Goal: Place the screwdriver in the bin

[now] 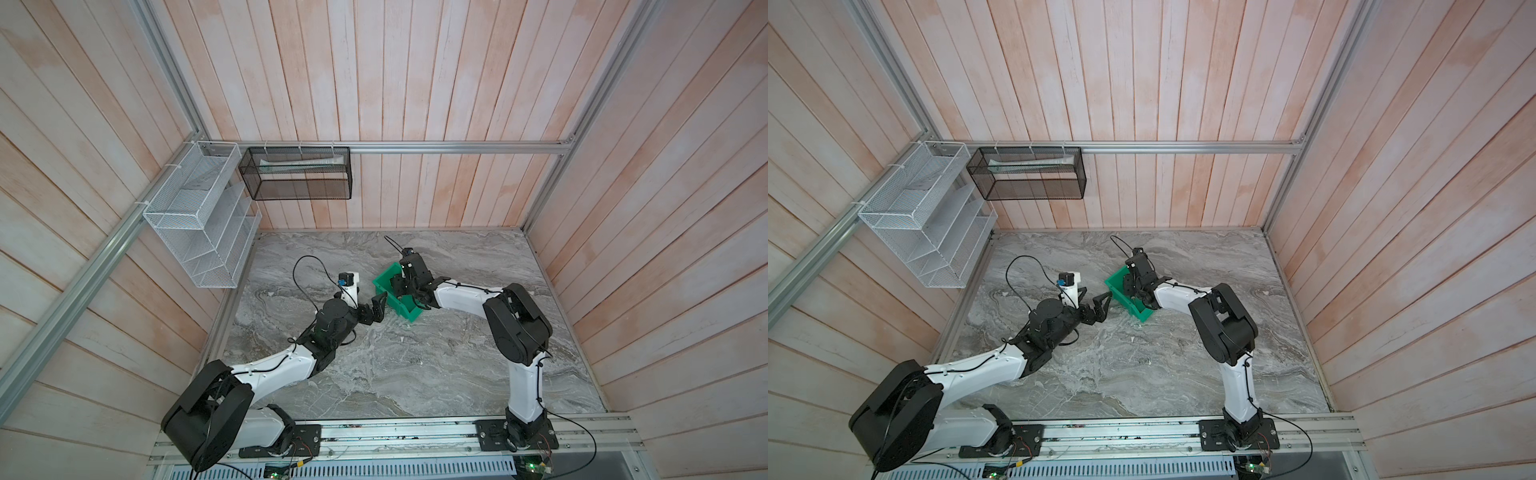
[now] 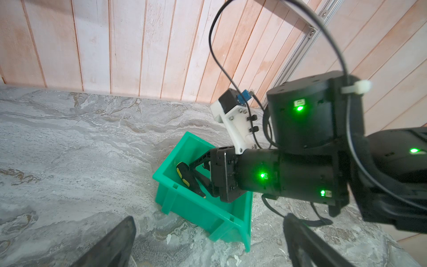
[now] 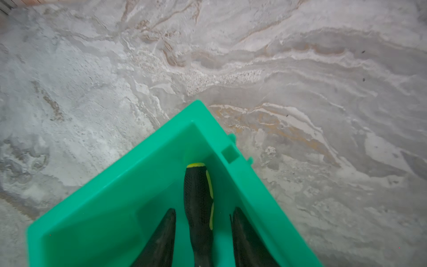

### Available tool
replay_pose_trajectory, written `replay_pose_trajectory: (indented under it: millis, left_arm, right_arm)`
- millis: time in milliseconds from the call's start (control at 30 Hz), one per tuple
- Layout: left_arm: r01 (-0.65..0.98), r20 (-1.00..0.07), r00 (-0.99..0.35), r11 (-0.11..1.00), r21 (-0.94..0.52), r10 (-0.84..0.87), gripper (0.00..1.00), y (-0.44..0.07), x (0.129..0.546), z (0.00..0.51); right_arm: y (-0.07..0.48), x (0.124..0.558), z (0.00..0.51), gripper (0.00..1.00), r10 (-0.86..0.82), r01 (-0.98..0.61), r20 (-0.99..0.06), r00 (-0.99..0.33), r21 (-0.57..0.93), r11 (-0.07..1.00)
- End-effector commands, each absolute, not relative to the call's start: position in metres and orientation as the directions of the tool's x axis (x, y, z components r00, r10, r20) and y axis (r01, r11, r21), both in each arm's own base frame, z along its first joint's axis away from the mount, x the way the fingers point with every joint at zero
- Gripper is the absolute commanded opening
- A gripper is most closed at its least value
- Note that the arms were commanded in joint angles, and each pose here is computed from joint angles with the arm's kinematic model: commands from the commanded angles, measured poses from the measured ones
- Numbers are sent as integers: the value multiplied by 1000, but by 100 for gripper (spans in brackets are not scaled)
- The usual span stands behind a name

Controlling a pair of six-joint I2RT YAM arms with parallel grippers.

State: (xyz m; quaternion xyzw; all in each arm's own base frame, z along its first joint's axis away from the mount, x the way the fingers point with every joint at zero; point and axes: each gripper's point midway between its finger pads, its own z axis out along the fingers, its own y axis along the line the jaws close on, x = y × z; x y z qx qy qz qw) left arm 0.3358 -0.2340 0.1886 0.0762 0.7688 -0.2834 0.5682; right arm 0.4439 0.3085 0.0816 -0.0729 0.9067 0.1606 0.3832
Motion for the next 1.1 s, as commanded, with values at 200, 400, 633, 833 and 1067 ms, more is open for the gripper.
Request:
replay_pose_trajectory:
  millis: [200,400,633,833,1067]
  left_arm:
    - [448,-925,-301,822,-351,-231,100,-226,331,201]
    - [452,-926,-295,819,-354,-237,100,-225,329,204]
    - [450,-929,-287,823,-347,-235,100,-223,329,205]
    - [445,-930,-281,827,-344,-236,100,-221,329,206]
    - [443,-930,-277,827,-346,-241,100,-220,329,207]
  right_arm:
    - [302,431,161,48,105,-284,-807,-581,322,903]
    - [280,418,212,58,168,-278,-860,-483,332,901]
    - [231,401,263,90,270,-223,-897,-350,359,906]
    - [126,385,272,98,383,27,-902,-201,385,922]
    - [-32,321,235,99,302,584,-949,88,295,756]
